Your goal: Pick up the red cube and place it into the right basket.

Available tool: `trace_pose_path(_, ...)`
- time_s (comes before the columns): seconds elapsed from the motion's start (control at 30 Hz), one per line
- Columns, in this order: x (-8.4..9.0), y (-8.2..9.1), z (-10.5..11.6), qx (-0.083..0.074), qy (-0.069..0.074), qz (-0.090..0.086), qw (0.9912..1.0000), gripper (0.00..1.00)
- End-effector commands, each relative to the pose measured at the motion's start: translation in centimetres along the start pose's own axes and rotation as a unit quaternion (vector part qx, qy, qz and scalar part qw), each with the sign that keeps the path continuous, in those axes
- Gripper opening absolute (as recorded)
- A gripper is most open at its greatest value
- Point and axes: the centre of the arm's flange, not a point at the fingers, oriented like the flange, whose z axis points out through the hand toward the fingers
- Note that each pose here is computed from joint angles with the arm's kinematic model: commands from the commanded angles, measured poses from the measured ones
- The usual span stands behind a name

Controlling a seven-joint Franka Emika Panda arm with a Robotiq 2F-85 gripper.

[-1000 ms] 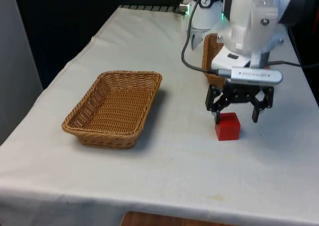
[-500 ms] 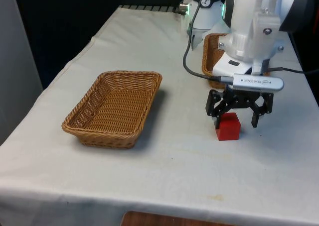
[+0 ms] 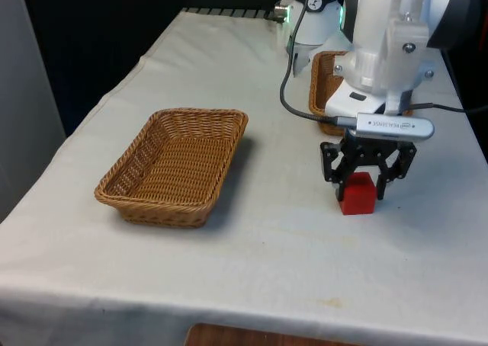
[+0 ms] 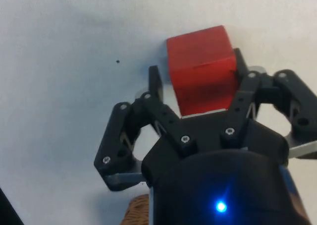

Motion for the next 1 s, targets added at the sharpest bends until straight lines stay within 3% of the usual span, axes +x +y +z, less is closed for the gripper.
trace_pose_path(0.0,0.0,0.0,0.0,0.0,0.0,0.0,1.0,0.19)
trace_pose_path(0.07,0.0,0.0,0.0,0.0,0.0,0.0,1.0,0.0)
trace_pose_path(0.4,0.0,0.0,0.0,0.0,0.0,0.0,1.0,0.01)
trace_pose_path(0.7,-0.6,0.7,-3.3,0.005,-0.003,0.005,0.99997,0.01)
trace_pose_path(0.93,-2.0,1.0,-6.3,0.007,-0.001,0.009,0.99993,0.01)
trace_pose_path(0.97,-1.7,0.9,-5.7,0.009,-0.002,0.007,0.99993,0.01)
